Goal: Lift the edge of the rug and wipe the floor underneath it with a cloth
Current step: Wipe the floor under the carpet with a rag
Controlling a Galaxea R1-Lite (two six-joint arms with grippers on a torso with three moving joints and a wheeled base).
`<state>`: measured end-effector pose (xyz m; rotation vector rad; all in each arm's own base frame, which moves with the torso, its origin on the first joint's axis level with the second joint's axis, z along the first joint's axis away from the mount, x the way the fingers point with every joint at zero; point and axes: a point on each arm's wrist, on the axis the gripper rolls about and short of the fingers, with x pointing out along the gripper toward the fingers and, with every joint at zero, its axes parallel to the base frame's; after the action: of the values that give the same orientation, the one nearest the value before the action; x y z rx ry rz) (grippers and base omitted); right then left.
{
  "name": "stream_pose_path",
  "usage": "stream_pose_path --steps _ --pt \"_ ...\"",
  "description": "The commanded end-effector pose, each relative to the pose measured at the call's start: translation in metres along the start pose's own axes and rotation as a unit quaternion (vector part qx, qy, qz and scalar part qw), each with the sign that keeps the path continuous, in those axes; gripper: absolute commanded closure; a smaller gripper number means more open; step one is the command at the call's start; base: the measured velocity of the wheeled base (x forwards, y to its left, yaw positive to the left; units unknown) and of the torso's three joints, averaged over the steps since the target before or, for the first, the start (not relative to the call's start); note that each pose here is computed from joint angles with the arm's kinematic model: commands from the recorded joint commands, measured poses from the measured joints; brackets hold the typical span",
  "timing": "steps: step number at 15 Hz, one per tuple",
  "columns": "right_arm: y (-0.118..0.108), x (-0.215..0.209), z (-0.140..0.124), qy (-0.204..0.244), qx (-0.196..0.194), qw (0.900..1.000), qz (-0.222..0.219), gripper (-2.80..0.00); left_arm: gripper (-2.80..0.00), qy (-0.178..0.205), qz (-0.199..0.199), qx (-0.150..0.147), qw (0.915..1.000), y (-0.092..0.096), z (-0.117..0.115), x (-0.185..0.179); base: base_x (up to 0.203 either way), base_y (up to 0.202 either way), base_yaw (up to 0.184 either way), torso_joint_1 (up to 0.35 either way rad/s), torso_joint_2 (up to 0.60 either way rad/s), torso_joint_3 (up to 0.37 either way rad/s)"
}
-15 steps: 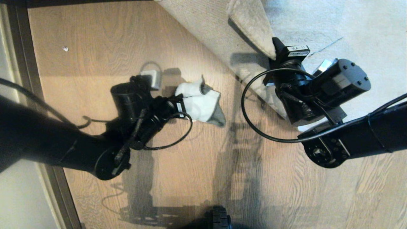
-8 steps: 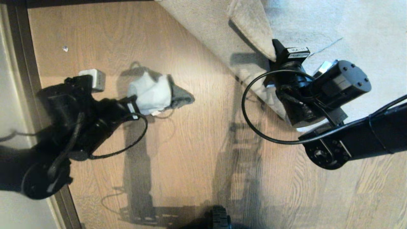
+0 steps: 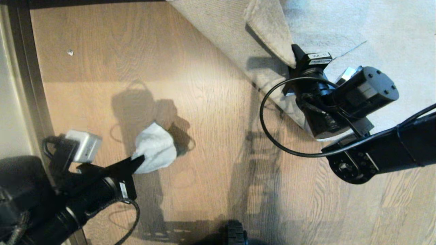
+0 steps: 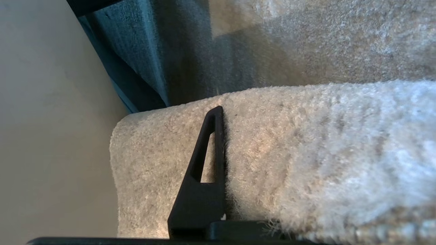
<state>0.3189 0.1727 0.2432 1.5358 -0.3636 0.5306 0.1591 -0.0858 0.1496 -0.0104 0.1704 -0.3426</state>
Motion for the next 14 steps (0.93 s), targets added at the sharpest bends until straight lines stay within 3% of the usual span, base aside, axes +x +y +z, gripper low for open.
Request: stream_pose_path --steps 1,5,7,14 --pt "0.004 0.0 0.003 -0.006 0.01 1.0 0.022 0.0 0.0 0.0 -0.074 0.025 0.997 -0.024 -0.004 -0.014 0.0 0.0 0.0 0.0 0.0 0.0" --pt "0.003 0.0 0.002 -0.003 0.009 1.0 0.021 0.0 0.0 0.061 -0.173 0.07 0.9806 -0.067 -0.027 -0.01 0.0 0.0 0.0 0.0 0.0 0.0" --pt "0.003 0.001 0.003 -0.005 0.008 1.0 0.021 0.0 0.0 0.069 -0.185 0.076 0.9773 -0.081 -0.027 0.004 0.0 0.0 0.0 0.0 0.0 0.0" --pt "0.0 -0.001 0.005 -0.007 0.002 1.0 0.014 0.0 0.0 0.034 -0.195 0.063 0.9783 -0.127 -0.006 0.069 0.0 0.0 0.0 0.0 0.0 0.0"
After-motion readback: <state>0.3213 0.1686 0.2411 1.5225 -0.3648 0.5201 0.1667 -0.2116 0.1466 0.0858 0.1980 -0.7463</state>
